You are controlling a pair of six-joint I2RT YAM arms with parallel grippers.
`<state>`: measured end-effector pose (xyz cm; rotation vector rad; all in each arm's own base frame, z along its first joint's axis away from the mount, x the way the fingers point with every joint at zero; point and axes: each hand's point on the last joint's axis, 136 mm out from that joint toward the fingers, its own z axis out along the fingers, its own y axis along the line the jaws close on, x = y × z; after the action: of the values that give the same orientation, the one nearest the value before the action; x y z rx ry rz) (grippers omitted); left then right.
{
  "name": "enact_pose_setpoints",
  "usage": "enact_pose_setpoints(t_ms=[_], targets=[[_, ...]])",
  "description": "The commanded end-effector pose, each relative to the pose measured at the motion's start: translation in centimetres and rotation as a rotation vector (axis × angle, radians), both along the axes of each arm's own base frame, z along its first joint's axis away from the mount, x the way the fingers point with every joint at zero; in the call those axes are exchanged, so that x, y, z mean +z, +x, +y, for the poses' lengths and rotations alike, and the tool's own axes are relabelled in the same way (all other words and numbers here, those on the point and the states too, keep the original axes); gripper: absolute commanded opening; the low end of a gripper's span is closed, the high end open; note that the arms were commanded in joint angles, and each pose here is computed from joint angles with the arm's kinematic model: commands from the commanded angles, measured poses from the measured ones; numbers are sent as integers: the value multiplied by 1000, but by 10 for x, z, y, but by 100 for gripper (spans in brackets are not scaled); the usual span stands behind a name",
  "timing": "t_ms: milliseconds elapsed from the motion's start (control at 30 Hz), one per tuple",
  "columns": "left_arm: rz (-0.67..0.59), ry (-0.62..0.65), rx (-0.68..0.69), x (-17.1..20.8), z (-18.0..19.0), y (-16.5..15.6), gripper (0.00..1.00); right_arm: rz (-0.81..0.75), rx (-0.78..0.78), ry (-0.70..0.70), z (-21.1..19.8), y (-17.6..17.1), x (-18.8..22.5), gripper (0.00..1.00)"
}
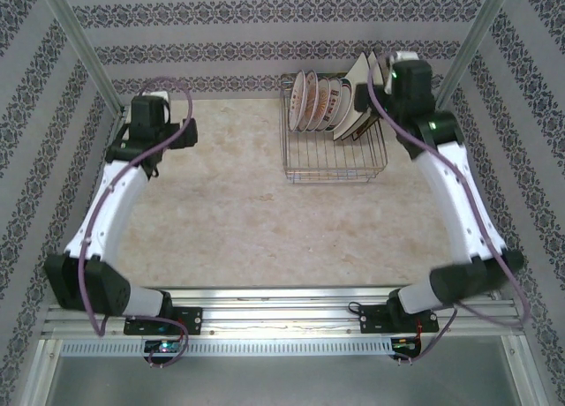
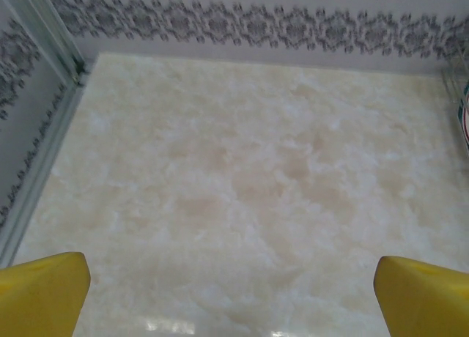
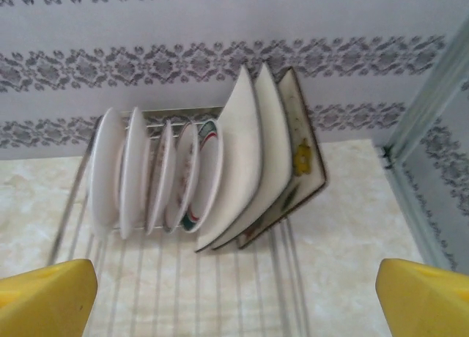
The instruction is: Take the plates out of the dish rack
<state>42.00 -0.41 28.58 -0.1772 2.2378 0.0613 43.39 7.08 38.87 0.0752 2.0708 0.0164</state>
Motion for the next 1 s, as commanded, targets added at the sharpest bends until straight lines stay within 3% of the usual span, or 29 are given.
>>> enact_pose_setpoints(t_ms=[0, 300, 533, 967], targets=[[307, -66, -12, -42, -7, -20, 100, 269, 47, 10, 34, 2, -56, 98], [403, -135, -32, -50, -3, 31, 100, 225, 117, -5, 127, 86, -70, 96], [539, -90, 14, -75, 10, 39, 100, 190, 97, 25, 158, 130, -121, 89], [535, -92, 15, -84, 12, 40, 100, 129, 50, 60, 172, 180, -173, 80]])
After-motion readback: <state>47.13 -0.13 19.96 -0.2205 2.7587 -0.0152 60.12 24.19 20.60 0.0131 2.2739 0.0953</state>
